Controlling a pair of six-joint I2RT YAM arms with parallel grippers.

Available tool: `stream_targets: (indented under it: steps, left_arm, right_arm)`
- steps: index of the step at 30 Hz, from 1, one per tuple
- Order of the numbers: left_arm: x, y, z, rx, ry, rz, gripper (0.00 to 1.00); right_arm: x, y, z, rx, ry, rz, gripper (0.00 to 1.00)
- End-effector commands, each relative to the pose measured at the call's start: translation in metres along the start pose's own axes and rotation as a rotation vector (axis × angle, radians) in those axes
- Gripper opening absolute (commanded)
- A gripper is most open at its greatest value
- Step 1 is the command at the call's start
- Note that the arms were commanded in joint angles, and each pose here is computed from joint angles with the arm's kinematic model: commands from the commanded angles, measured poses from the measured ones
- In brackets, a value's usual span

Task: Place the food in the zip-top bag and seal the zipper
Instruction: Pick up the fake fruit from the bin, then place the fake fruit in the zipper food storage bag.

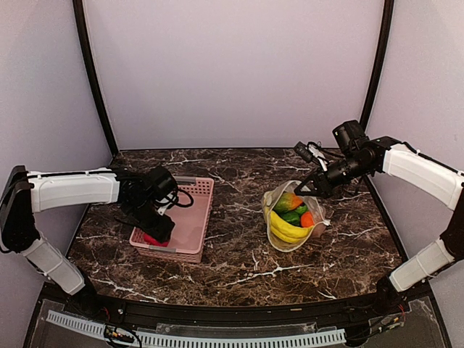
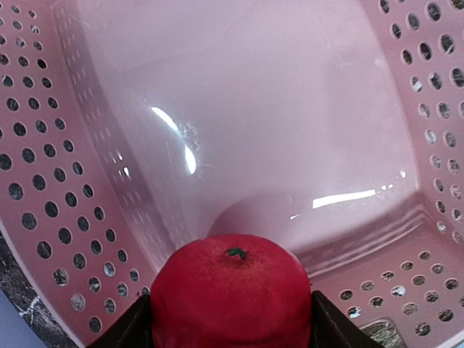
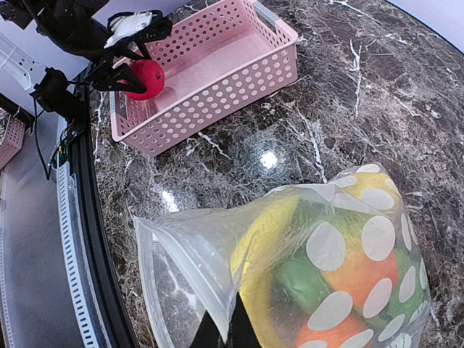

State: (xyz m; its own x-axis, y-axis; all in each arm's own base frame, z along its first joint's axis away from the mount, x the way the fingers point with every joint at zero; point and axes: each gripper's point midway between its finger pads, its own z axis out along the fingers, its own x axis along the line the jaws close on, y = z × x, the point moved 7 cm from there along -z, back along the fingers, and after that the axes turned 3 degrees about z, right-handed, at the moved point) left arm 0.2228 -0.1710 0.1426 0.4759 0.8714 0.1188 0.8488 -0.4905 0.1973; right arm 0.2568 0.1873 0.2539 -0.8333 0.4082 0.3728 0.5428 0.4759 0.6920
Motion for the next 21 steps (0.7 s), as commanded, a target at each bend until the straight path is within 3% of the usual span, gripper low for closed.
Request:
stream_targets:
  steps: [1,8,13,21]
  left_arm:
    - [-0.002,0.015,-0.044,-0.122,-0.058,0.019,0.52]
    - [-0.025,0.048,-0.103,-0.373,-0.156,0.035,0.50]
    - [-0.072,0.078,-0.145,-0.596,-0.267,0.100,0.49]
    - [-0.166,0.109,-0.175,-0.811,-0.455,0.235,0.47]
  right_arm:
    - [0.002,0.004,-0.001,-0.021,0.003,-0.028,0.00]
    - [0.001,0.008,-0.003,-0.013,-0.001,-0.023,0.00]
    - [-0.001,0.009,0.000,0.004,0.017,-0.001,0.00]
    - [0.004,0.015,0.002,0.037,0.058,0.025,0.00]
